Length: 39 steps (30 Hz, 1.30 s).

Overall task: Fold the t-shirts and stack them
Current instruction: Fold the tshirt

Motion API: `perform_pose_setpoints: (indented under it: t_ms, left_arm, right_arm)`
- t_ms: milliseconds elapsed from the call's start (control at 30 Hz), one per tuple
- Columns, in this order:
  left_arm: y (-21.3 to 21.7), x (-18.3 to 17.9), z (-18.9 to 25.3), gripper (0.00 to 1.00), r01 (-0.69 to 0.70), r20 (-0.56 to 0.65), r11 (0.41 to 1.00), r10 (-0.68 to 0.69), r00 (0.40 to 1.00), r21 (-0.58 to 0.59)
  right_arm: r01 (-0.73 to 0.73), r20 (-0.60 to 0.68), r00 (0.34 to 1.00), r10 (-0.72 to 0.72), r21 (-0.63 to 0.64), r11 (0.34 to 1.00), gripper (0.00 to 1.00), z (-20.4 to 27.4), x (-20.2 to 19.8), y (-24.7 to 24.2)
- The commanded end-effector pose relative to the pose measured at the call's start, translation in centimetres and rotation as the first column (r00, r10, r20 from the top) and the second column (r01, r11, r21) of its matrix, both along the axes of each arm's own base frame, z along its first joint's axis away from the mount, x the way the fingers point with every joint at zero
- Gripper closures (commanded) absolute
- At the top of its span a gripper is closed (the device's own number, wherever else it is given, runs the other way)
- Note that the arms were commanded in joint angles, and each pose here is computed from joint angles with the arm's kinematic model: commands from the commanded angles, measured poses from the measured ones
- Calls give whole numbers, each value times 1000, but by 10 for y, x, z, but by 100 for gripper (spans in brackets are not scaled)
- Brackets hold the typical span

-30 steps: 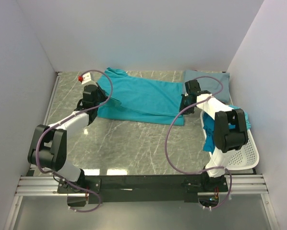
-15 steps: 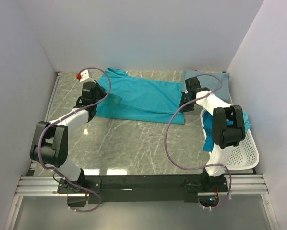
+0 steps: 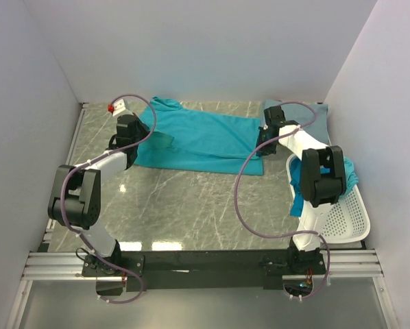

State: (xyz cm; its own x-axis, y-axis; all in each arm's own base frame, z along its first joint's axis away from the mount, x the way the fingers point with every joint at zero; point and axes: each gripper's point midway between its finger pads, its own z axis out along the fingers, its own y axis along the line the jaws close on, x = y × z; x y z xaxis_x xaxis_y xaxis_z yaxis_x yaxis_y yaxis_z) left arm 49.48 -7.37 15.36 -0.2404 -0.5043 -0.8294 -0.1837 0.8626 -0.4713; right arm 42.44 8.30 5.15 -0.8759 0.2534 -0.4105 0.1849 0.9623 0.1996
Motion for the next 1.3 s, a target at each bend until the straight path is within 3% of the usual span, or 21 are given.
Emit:
perform_pose_setpoints:
  t_ms: [0, 133, 167, 233, 267, 333, 400, 500, 800, 1267]
  left_arm:
    - [-1, 19, 24, 100, -2, 70, 1000, 4, 998, -31]
    - [3, 32, 27, 100, -31, 66, 999, 34, 997, -40]
    - [7, 35, 26, 99, -48, 54, 998, 50, 997, -39]
    - [8, 49, 32, 72, -52, 52, 998, 55, 997, -40]
    - [10, 51, 25, 42, -63, 21, 997, 64, 998, -33]
    - [12, 55, 33, 24, -77, 31, 996, 78, 997, -34]
    - [12, 52, 39, 15, -79, 41, 996, 81, 996, -41]
    - [11, 40, 28, 13, -71, 28, 996, 73, 997, -57]
    - [-11, 19, -35, 12, 28, -77, 991, -39, 996, -131]
    - [-6, -9, -111, 9, -42, -279, 983, -9, 960, -177]
  right_arm:
    - [6, 21, 1000, -6, -13, 1000, 100, 7, 16, -5]
    - [5, 35, 999, -4, -12, 1000, 92, 13, 30, -4]
    - [7, 38, 999, -7, -19, 1000, 80, 14, 33, -5]
    - [14, 53, 999, -12, -28, 1000, 62, 26, 39, -6]
    - [23, 70, 997, -20, -40, 999, 49, 35, 41, -9]
    - [31, 102, 994, -26, -44, 999, 43, 46, 39, -11]
    - [48, 155, 987, -40, -48, 998, 38, 61, 32, -16]
    - [48, 221, 974, -41, -28, 998, 37, 79, 23, -13]
    - [-89, 202, 977, 76, 57, 994, 38, 50, -4, 36]
    - [-112, 17, 994, 111, 95, 989, 40, -21, -19, 54]
